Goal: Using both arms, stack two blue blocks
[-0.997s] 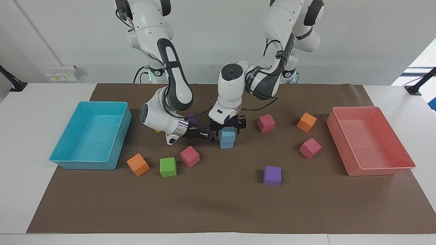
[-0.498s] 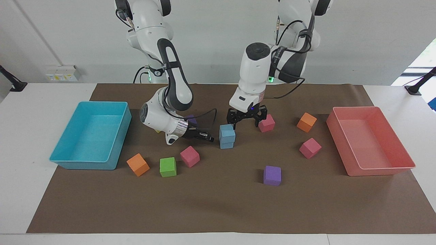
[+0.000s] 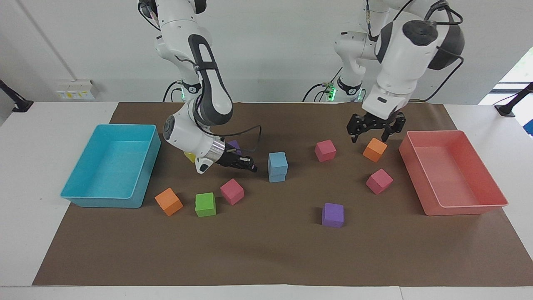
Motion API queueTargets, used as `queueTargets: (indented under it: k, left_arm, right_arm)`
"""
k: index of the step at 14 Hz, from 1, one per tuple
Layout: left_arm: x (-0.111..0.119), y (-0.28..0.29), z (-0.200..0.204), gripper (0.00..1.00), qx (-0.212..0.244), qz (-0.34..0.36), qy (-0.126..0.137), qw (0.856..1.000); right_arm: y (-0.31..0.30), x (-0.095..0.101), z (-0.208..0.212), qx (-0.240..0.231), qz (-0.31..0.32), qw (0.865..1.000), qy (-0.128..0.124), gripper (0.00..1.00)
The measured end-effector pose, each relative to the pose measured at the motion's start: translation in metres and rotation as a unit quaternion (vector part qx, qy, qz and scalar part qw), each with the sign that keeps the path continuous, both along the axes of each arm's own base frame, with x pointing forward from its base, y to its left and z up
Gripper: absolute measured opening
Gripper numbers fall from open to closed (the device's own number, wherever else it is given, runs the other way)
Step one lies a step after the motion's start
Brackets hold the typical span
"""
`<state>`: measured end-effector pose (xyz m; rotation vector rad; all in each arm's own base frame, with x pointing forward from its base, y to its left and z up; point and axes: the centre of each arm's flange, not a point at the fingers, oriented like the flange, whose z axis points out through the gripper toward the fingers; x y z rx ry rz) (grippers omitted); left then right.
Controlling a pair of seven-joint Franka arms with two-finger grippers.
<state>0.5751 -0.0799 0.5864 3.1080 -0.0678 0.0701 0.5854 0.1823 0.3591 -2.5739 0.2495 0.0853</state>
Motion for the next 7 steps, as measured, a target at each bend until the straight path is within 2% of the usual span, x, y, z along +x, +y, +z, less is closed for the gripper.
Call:
queueTargets:
  k: [1,4,7]
  left_arm:
    - [-0.008,0.009,0.011,1.00,0.001,-0.006,0.004,1.000]
    - [-0.035,0.021,0.031,1.00,0.003,-0.014,0.005,1.000]
    - [-0.042,0.022,0.030,1.00,0.003,-0.016,0.005,1.000]
  right_arm:
    - [-0.004,0.000,0.008,-0.019,0.012,1.000,-0.011,0.12]
    - [-0.020,0.003,0.025,-0.064,0.041,0.997,-0.029,0.46]
    - [-0.033,0.010,0.040,-0.121,0.076,0.988,-0.052,0.78]
